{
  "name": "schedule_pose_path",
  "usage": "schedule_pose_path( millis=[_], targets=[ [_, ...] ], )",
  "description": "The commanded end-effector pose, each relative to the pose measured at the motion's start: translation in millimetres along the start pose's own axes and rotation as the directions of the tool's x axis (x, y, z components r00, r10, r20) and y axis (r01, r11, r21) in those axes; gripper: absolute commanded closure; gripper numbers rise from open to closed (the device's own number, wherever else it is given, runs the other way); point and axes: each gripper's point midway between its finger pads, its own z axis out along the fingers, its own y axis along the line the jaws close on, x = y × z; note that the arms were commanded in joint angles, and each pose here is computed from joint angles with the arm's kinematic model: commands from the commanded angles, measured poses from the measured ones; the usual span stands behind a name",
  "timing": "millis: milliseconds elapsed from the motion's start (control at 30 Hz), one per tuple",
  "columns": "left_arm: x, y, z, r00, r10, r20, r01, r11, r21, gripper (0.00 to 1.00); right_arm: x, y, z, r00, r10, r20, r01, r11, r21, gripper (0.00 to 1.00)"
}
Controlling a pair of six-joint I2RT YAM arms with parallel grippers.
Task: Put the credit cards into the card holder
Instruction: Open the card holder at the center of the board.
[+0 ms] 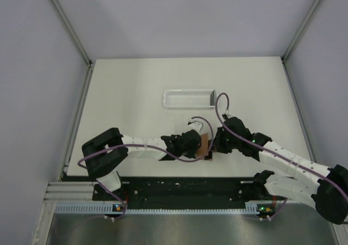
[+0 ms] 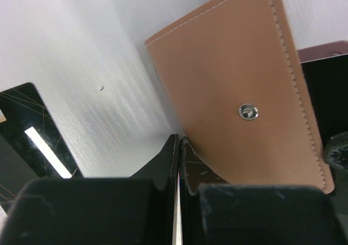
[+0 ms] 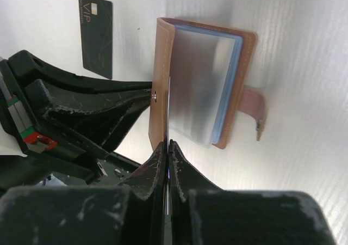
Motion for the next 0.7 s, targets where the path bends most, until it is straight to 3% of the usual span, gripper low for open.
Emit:
schedule_pose_path(
  millis=[0, 433, 667],
  targets=[
    [37, 16, 7, 0.994, 0.022, -0.103, -0.025, 0.999, -0.032, 1.0, -17, 29, 4, 0.999, -0.01, 0.044, 0.015, 0.993, -0.119, 1.0],
    [54, 9, -1, 0.996, -0.042, -0.08, 0.049, 0.995, 0.09, 1.0, -14, 43, 34, 0.997, -0.004, 0.073, 0.024, 0.96, -0.278, 1.0],
    [57, 16, -5, 0.996, -0.058, -0.072, 0.064, 0.995, 0.077, 1.0, -10, 23, 45, 0.998, 0.005, 0.065, 0.007, 0.982, -0.188, 1.0]
  ],
)
